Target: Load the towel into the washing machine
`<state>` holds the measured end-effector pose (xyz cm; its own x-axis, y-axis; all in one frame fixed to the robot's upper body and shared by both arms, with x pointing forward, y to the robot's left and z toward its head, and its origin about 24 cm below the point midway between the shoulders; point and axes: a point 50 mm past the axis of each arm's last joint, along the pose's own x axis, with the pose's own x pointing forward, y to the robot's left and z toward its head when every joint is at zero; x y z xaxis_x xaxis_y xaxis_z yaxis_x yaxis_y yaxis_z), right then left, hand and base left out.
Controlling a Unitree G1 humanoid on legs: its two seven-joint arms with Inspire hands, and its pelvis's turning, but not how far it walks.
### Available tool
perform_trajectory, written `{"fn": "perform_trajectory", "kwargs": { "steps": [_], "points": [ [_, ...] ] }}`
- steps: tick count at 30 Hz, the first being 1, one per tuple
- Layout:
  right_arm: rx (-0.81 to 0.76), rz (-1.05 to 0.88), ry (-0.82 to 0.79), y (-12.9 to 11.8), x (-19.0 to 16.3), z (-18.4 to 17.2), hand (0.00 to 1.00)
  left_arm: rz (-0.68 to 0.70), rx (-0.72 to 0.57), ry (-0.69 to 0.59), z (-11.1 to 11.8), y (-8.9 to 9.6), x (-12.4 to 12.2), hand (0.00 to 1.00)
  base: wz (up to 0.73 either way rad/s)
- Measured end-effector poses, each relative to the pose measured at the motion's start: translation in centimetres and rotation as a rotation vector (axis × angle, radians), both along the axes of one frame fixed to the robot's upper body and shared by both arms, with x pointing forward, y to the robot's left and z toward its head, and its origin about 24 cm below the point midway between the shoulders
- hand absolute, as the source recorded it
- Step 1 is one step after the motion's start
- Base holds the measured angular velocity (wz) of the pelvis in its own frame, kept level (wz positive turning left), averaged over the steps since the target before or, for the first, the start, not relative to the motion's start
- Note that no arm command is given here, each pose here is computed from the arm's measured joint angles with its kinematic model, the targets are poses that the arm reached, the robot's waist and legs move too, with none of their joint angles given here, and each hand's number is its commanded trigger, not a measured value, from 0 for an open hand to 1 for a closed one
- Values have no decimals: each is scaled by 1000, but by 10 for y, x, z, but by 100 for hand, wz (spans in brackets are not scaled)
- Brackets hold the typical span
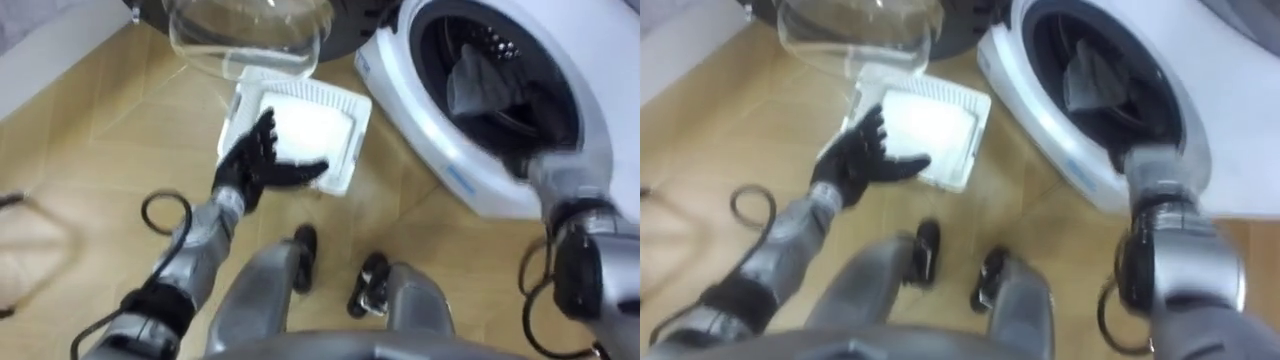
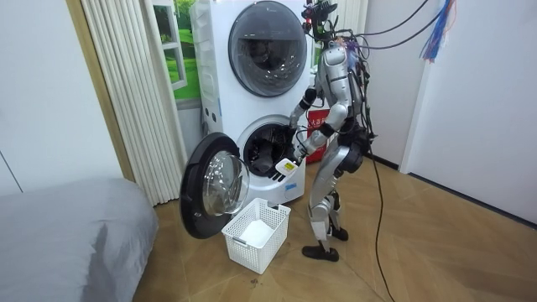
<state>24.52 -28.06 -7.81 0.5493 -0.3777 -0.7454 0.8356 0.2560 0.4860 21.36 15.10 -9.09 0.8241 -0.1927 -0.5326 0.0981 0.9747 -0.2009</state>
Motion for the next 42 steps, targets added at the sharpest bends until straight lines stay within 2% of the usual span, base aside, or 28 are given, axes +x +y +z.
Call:
{"fn": "perform_trajectory", "kwargs": {
  "steps": [2, 7, 10, 13, 19, 25, 42],
  "points": [
    [-56, 75, 68, -2, -30, -20, 0, 2, 44, 67, -13, 9, -17, 0, -10],
    [-242, 346, 350, -8, -121, -57, 0, 45, 197, 207, -35, 49, -67, 0, -7],
    [-313, 576, 495, -3, -155, -68, 0, 73, 283, 297, -47, 64, -89, 0, -9],
    [-357, 795, 585, 8, -171, -76, 0, 78, 354, 355, -53, 72, -107, 0, -20],
    [-376, 1018, 643, 22, -188, -82, 0, 137, 413, 470, -62, 82, -141, 0, -3],
    [-353, 1096, 656, 35, -195, -87, 0, 187, 430, 561, -67, 88, -167, 0, 0],
    [-248, 1077, 660, 40, -204, -90, 0, 374, 357, 752, -76, 83, -201, 0, -1]
  ]
}}
